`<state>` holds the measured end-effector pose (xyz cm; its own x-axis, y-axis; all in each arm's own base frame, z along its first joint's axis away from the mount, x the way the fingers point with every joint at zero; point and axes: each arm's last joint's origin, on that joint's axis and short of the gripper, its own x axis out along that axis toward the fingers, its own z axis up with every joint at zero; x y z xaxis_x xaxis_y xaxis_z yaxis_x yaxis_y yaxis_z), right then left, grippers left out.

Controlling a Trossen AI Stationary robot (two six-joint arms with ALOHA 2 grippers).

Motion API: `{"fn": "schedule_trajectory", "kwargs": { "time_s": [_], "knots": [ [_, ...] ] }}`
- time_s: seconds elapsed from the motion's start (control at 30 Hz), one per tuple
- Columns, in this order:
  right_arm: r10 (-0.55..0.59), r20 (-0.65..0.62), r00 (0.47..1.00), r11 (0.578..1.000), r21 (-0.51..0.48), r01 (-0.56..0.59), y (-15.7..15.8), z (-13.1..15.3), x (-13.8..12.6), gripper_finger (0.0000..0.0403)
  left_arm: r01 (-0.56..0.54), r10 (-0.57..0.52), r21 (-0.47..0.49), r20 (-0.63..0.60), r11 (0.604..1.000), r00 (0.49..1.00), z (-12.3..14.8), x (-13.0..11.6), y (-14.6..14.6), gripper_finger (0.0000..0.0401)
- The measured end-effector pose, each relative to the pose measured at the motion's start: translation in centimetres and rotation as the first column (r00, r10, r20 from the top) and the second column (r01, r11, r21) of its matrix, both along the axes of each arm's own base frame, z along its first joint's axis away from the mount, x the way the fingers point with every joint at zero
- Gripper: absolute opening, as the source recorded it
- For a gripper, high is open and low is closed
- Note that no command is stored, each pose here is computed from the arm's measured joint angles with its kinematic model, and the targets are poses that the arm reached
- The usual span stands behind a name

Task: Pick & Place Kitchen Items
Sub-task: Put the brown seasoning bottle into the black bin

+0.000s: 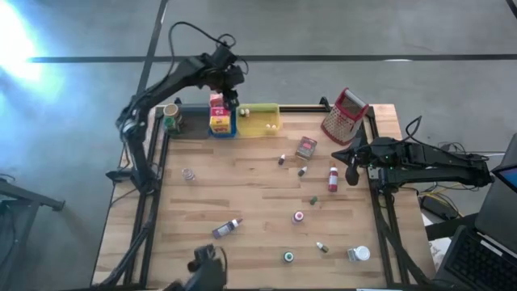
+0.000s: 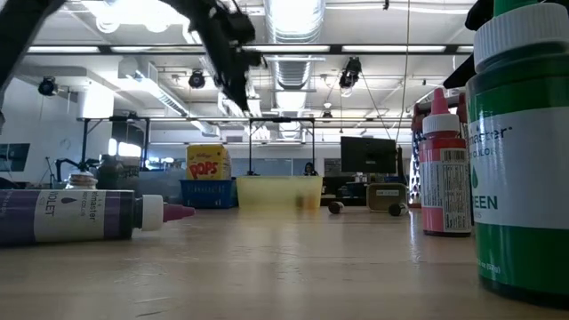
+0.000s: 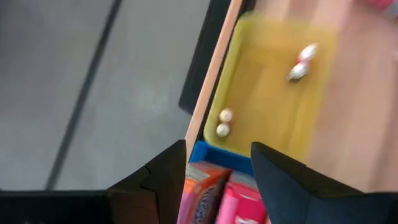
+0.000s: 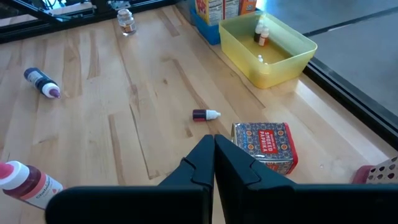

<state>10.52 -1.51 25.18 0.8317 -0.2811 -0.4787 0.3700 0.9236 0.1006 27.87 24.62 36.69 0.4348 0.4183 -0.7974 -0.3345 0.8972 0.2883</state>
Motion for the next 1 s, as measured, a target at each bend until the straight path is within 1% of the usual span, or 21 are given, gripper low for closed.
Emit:
{"fn": "schedule_trajectory", "kwargs": {
  "time_s": [0.1,0.2,0.27,0.37,0.43,0.6,0.7,0.87,0.93,1.0],
  "knots": [
    [0.000,0.001,1.000,1.000,0.000,0.000,0.0,0.0,0.0,0.0008,0.051,-0.053,0.033,0.056,0.998,0.997,2.8,-0.9,-3.0,0.0185],
    [0.000,0.001,1.000,1.000,0.000,0.000,0.0,0.0,0.0,0.0008,0.118,-0.124,0.045,0.141,0.992,0.982,5.1,-1.8,-6.3,0.0184],
    [0.000,0.000,1.000,1.000,0.000,0.000,0.0,0.0,0.0,0.0008,0.178,-0.182,0.036,0.188,0.983,0.965,5.9,-2.5,-8.6,0.0184],
    [0.000,0.001,1.000,1.000,0.000,0.000,0.0,0.0,0.0,0.0008,0.243,-0.242,0.025,0.248,0.970,0.938,6.1,-3.6,-11.6,0.0184],
    [0.000,0.001,1.000,1.000,0.000,0.000,0.0,0.0,0.0,0.0008,0.273,-0.271,0.037,0.292,0.961,0.917,5.6,-4.3,-13.4,0.0184],
    [-0.001,0.001,1.000,1.000,0.000,0.001,0.0,0.0,0.0,0.0008,0.304,-0.295,0.052,0.438,0.951,0.849,3.8,-6.9,-17.2,0.0184],
    [-0.001,0.001,1.000,1.000,0.000,0.001,0.0,0.0,0.0,0.0008,0.338,-0.327,0.078,0.519,0.938,0.790,2.1,-8.8,-19.2,0.0184],
    [-0.001,0.001,1.000,1.000,0.000,0.001,0.0,0.0,0.0,0.0008,0.375,-0.375,0.135,0.610,0.917,0.698,-0.9,-12.1,-21.3,0.0184],
    [0.000,0.001,1.000,1.000,0.000,0.000,0.0,0.0,0.0,0.0008,0.377,-0.385,0.157,0.635,0.913,0.670,-2.2,-13.1,-21.6,0.0184],
    [0.000,0.001,1.000,1.000,0.000,0.000,0.0,0.0,0.0,0.0008,0.365,-0.396,0.198,0.675,0.910,0.622,-3.4,-13.9,-21.8,0.0184]
  ]
}}
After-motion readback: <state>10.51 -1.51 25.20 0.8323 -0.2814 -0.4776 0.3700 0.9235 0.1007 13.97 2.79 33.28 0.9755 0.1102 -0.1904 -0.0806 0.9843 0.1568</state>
